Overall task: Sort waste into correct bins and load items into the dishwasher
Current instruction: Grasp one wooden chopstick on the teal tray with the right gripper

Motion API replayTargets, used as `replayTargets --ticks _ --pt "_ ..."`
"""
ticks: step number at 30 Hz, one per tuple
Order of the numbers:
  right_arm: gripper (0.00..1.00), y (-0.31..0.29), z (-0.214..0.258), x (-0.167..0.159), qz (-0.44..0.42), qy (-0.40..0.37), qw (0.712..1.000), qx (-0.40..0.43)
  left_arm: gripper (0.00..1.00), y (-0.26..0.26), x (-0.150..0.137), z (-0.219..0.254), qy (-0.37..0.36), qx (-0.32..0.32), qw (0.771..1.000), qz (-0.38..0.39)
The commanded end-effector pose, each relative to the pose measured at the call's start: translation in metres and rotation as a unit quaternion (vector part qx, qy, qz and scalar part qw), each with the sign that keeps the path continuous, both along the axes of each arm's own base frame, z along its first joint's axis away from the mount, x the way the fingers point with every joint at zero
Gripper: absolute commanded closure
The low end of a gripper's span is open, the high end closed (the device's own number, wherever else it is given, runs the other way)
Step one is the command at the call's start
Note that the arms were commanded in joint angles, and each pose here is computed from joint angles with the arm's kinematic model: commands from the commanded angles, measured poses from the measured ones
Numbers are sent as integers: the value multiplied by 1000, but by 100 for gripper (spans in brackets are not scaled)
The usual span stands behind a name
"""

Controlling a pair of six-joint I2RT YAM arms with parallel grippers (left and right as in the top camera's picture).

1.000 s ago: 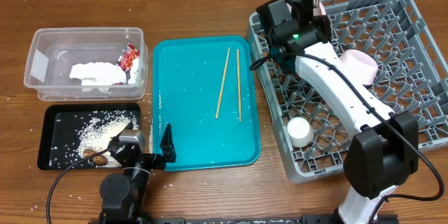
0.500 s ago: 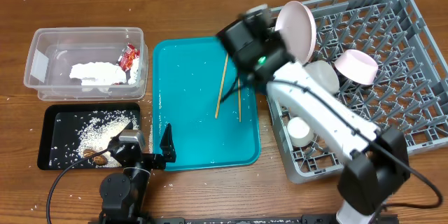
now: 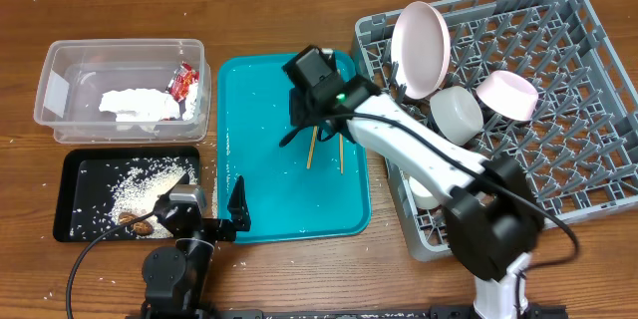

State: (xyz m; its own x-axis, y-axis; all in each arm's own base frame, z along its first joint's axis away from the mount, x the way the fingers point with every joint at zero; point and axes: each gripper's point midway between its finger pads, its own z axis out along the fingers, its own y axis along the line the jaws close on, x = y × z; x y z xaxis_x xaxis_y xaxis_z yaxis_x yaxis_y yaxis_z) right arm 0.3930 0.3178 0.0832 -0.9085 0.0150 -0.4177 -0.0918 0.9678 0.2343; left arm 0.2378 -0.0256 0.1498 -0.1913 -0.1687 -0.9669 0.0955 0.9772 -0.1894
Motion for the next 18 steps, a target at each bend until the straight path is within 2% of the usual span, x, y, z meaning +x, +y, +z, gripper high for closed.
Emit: replayTargets --ticks 1,7,11,15,18 --pt "58 1 -39 -3 -26 44 999 8 0 0 0 1 -5 6 1000 -3" --pt "66 -9 -83 -11 -71 91 993 -18 0 0 0 1 -5 6 1000 -3" --pt "96 -7 -96 -27 -60 134 989 -14 0 0 0 1 -5 6 1000 -4" --pt "96 -9 -64 -27 -60 130 990 -15 0 0 0 1 -5 6 1000 -4" --pt "96 -12 -16 -16 -43 81 996 -19 0 0 0 1 -5 6 1000 -3"
